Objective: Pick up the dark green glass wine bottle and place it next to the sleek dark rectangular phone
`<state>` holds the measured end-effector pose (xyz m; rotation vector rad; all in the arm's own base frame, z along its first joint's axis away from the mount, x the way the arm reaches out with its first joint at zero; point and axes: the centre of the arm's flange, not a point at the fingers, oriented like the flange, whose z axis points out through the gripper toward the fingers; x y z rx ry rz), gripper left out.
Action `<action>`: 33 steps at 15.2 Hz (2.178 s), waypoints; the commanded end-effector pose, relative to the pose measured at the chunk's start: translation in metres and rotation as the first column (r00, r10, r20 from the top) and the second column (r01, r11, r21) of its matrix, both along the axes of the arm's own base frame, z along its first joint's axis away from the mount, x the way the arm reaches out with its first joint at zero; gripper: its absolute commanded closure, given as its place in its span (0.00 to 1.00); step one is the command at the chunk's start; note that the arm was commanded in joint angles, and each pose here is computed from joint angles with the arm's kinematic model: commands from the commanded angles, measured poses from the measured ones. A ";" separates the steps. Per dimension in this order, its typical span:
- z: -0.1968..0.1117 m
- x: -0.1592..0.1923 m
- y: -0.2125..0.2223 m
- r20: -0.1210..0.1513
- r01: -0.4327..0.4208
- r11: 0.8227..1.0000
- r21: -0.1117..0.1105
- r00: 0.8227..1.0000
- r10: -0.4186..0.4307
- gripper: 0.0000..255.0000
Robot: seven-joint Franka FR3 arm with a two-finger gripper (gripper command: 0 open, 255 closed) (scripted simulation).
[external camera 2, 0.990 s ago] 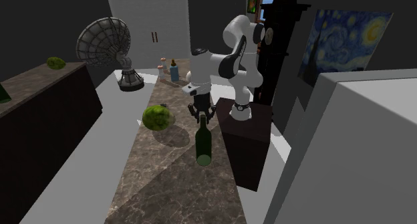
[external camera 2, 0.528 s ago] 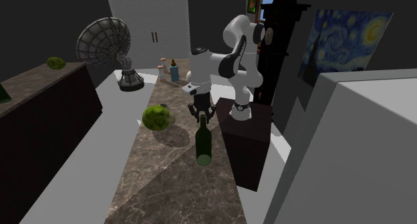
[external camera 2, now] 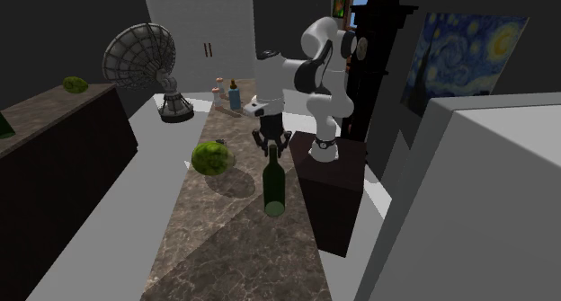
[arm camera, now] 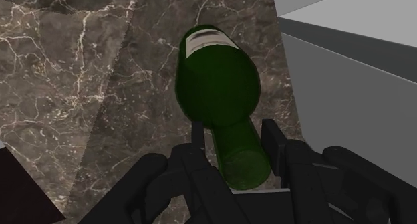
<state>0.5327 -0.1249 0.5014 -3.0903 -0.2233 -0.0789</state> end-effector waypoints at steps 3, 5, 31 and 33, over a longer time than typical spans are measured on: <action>0.022 0.000 0.000 0.000 0.000 1.000 0.000 1.000 0.000 1.00; 0.032 0.000 0.000 0.000 0.000 1.000 0.000 1.000 0.000 1.00; 0.041 -0.216 -0.231 0.000 0.000 1.000 0.000 1.000 0.000 1.00; 0.041 -0.234 -0.251 0.000 0.000 1.000 0.000 1.000 0.000 1.00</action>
